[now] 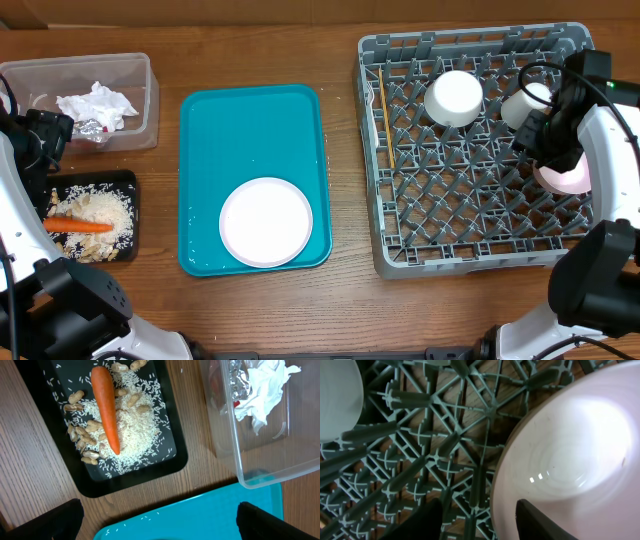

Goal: Sort waste into correct bins and load items into the dishwasher rack
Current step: 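Lower the pink bowl into the rack and tilt it upright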

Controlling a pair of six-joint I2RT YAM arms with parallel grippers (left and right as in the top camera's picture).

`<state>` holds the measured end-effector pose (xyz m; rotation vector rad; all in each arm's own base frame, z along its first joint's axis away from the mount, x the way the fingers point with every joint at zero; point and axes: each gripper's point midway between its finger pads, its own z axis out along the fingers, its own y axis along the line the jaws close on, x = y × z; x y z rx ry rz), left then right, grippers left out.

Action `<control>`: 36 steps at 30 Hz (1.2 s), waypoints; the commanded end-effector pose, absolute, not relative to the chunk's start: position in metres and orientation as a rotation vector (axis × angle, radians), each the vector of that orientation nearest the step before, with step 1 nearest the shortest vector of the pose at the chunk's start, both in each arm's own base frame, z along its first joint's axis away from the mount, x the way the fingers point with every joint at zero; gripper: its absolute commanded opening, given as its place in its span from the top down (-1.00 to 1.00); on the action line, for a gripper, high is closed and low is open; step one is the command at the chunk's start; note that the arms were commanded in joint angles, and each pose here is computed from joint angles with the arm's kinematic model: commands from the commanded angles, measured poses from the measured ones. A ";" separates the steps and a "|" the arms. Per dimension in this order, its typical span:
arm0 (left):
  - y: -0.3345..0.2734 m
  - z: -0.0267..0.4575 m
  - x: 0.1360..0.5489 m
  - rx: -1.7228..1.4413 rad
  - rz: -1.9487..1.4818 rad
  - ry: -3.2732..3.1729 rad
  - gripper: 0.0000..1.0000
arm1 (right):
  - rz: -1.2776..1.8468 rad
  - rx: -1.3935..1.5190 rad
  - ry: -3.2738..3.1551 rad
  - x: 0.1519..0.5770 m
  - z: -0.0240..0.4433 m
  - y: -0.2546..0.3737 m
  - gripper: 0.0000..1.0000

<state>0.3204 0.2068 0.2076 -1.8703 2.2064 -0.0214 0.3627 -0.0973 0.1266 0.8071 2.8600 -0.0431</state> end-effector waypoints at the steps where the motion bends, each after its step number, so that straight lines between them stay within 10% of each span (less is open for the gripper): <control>1: 0.208 0.208 0.319 -1.885 -0.004 2.193 -1.00 | -0.092 0.772 2.861 0.363 0.126 -0.103 0.21; 6: 0.208 0.208 0.319 -1.884 -0.005 2.193 -1.00 | -0.096 0.772 2.856 0.364 0.128 -0.104 0.92; 21: 0.208 0.208 0.319 -1.885 -0.004 2.193 -1.00 | 0.722 0.249 2.592 0.394 0.257 -0.002 0.92; 36: 0.208 0.208 0.319 -1.884 -0.005 2.193 -1.00 | 1.427 -0.014 2.314 0.398 0.257 0.066 0.92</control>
